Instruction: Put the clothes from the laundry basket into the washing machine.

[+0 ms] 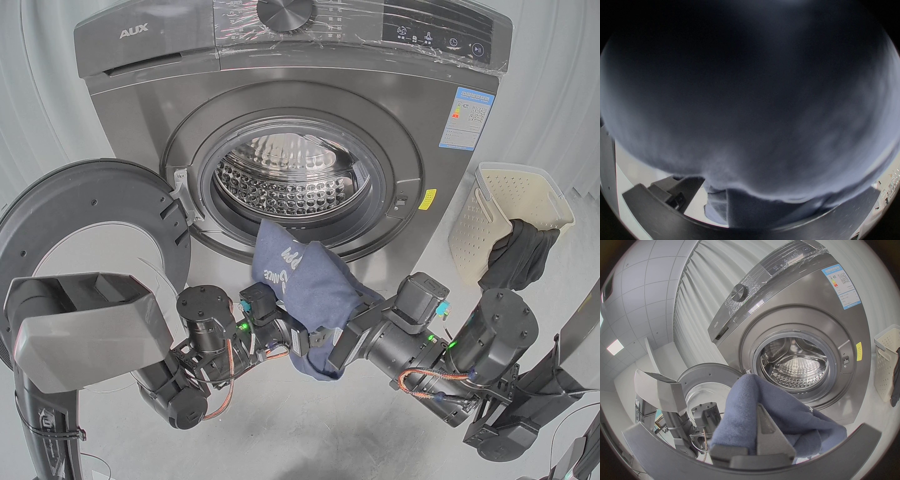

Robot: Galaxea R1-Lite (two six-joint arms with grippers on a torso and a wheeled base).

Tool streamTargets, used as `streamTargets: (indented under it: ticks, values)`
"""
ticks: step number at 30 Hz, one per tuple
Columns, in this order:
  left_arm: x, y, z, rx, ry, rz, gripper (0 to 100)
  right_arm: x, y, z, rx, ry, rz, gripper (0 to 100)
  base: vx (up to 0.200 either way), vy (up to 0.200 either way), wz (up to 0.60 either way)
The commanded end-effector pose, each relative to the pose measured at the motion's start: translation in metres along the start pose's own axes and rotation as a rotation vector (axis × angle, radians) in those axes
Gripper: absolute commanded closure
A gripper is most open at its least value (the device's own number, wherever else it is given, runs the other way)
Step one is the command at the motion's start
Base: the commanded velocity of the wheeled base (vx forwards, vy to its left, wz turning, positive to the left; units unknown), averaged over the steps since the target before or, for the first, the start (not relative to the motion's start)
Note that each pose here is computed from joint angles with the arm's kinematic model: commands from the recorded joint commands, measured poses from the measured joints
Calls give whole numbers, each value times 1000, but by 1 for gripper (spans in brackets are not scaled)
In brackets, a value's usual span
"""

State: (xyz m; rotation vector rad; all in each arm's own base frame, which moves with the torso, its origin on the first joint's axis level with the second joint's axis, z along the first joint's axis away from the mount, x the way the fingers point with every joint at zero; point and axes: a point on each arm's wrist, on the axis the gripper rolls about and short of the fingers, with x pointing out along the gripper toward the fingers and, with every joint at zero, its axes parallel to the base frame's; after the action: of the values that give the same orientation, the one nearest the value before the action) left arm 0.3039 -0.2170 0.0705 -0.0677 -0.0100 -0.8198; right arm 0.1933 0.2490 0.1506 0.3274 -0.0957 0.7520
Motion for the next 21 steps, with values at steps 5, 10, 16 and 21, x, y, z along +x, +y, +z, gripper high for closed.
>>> streamTargets:
  ticks: [5,10,16,21]
  values:
    - [5,8,-4,0,-2,20,0,-2,3,1,10,0,8,100,0,0,0]
    - [9,8,-5,2,-12,30,100,-2,3,0,13,4,10,100,0,0,0]
    - [11,14,5,6,-51,55,100,0,-7,2,18,-3,-24,100,0,0,0]
    - [-1,11,25,11,-83,63,100,3,-32,5,2,-14,-102,100,0,0,0]
